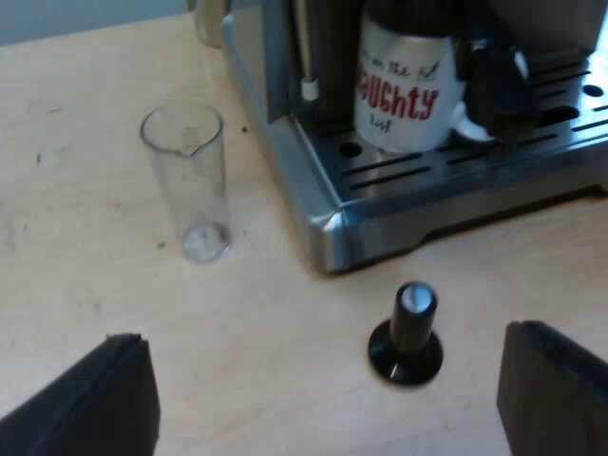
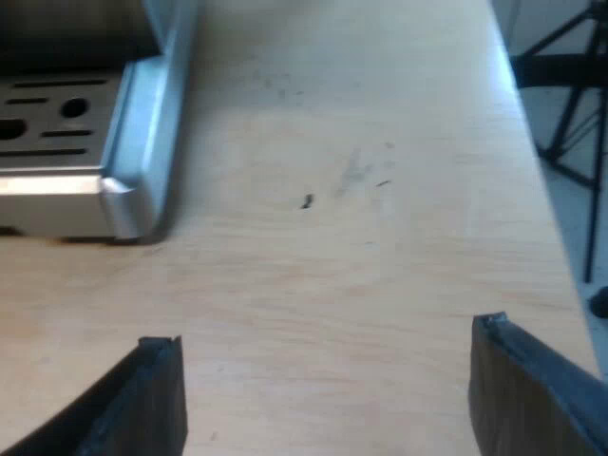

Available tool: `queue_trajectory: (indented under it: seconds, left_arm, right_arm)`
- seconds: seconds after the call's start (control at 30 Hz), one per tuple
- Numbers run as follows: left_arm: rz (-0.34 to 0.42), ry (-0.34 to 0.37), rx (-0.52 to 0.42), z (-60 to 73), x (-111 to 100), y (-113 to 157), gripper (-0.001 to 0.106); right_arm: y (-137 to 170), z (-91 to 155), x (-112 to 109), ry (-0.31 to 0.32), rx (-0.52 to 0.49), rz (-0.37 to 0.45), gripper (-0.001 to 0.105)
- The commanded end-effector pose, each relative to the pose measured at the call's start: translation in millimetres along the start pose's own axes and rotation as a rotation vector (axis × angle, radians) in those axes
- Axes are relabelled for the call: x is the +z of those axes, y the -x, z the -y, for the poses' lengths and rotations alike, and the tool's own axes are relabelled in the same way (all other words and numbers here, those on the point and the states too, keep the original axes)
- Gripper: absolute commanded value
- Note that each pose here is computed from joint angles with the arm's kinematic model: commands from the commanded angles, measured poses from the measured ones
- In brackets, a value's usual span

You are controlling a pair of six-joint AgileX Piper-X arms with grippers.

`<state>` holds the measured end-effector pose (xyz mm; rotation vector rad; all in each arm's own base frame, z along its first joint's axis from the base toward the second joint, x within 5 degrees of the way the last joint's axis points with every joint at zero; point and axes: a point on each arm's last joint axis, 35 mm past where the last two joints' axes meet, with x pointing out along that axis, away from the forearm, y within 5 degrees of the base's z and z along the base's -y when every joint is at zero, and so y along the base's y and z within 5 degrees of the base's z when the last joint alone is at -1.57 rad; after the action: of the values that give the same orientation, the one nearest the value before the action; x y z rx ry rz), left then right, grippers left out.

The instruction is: Remove mug from coffee machine

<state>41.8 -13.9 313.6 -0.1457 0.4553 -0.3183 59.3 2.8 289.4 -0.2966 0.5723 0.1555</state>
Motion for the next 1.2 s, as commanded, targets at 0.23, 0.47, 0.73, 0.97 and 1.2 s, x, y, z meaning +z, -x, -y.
queue_trajectory:
  seconds: [0.23, 0.47, 0.73, 0.97, 1.2]
  left_arm:
    - [0.006, -0.054, -0.164, 10.9, 17.9, -6.8, 0.079]
    - [0.011, -0.06, -0.268, 19.5, 28.0, -19.5, 0.079]
    - [0.008, -0.048, -0.279, 20.8, 30.7, -24.5, 0.079]
    - [0.008, -0.048, -0.279, 20.8, 30.7, -24.5, 0.079]
    - [0.005, -0.048, -0.279, 20.7, 30.5, -24.5, 0.079]
  right_arm:
    - [-6.8, 5.0, 49.0, 0.145, 0.153, 0.093, 0.064]
    - [-12.8, 0.1, 71.5, 0.229, 0.235, 0.11, 0.064]
    - [-35.7, -39.8, 96.3, 0.386, 0.476, 0.147, 0.064]
    - [-55.7, -68.9, 100.9, 0.461, 0.585, 0.112, 0.064]
    - [-70.1, -86.2, 98.3, 0.502, 0.639, 0.05, 0.064]
